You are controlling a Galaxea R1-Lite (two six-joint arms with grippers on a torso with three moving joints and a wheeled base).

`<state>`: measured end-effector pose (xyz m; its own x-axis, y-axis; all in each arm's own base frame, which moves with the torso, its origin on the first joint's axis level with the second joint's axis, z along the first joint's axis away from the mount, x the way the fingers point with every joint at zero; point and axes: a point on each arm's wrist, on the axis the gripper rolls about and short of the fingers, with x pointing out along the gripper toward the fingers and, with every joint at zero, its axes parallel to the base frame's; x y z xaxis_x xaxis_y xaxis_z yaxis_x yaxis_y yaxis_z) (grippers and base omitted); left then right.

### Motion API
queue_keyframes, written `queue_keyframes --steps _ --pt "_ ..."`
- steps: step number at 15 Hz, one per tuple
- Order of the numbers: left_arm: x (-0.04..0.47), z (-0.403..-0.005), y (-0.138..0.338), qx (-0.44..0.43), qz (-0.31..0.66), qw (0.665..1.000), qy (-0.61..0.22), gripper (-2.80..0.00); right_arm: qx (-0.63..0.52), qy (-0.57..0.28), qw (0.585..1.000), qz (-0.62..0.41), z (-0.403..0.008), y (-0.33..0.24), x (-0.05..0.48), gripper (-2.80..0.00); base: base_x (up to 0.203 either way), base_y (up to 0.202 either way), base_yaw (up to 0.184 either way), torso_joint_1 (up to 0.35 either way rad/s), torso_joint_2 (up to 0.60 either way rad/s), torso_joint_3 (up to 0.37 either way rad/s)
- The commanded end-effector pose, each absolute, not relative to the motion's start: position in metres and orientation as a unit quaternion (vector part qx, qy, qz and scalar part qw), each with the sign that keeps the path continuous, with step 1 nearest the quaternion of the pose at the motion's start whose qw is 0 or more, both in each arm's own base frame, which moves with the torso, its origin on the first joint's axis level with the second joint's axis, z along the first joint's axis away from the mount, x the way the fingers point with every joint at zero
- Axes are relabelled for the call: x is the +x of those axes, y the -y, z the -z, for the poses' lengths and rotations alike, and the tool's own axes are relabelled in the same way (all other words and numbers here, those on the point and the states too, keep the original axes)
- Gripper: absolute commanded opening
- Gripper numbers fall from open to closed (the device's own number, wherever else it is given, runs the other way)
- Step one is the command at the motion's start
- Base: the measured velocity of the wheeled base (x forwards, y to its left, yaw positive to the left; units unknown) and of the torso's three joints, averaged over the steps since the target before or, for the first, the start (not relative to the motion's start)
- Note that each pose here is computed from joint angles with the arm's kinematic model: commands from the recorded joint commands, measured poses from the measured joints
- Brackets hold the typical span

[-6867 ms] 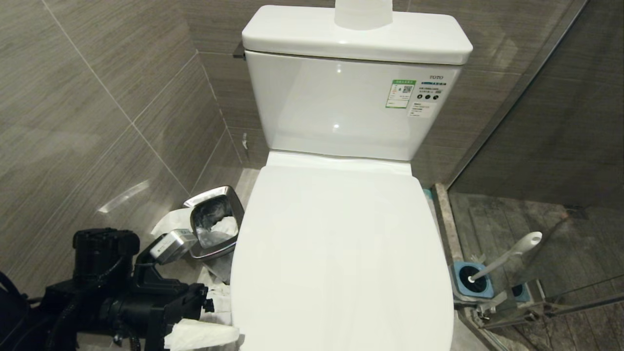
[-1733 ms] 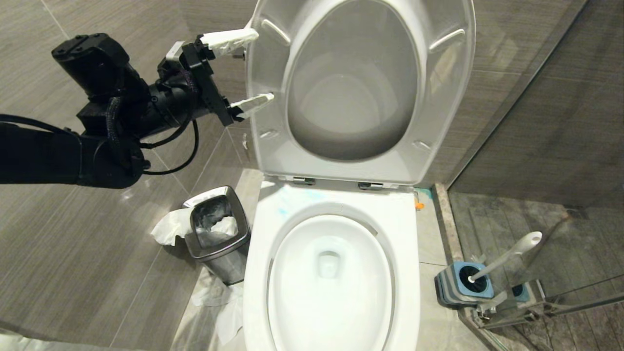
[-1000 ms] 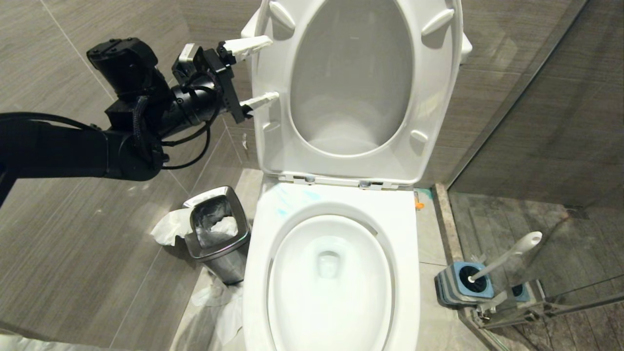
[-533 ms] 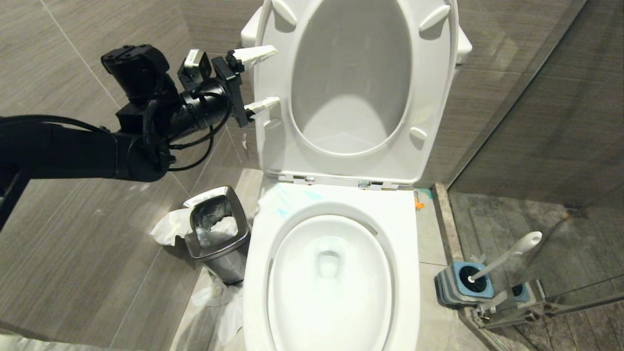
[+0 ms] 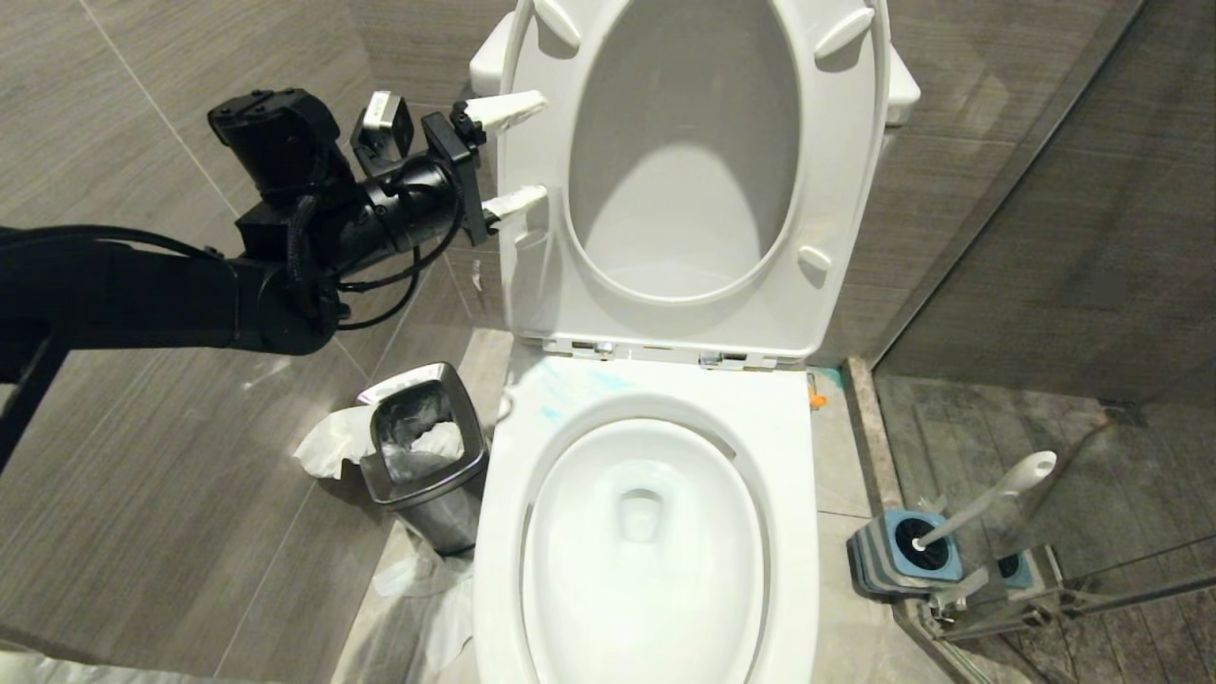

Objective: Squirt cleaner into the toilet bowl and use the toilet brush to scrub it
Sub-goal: Use the left hand to lift the toilet lid slightly

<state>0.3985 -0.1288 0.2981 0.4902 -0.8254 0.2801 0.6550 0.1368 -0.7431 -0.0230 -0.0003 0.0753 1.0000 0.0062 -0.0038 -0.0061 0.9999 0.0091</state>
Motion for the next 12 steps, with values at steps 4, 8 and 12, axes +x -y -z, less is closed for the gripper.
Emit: queue_keyframes --steps 4,8,12 --pt "0.382 -0.319 0.121 -0.459 0.495 0.728 -0.12 0.0 0.005 -0.002 1.0 -0.004 -0.075 0.0 -0.023 -2.8 0.0 0.0 0.0 0.0 0.0 0.0" --pt "0.367 -0.331 0.117 -0.48 0.488 0.716 -0.137 0.0 0.005 -0.002 1.0 -0.003 -0.075 0.0 -0.023 -2.8 0.0 0.0 0.0 0.0 0.0 0.0" --pt "0.348 -0.344 0.112 -0.492 0.467 0.714 -0.174 0.0 0.005 -0.002 1.0 -0.003 -0.075 0.0 -0.023 -2.8 0.0 0.0 0.0 0.0 0.0 0.0"
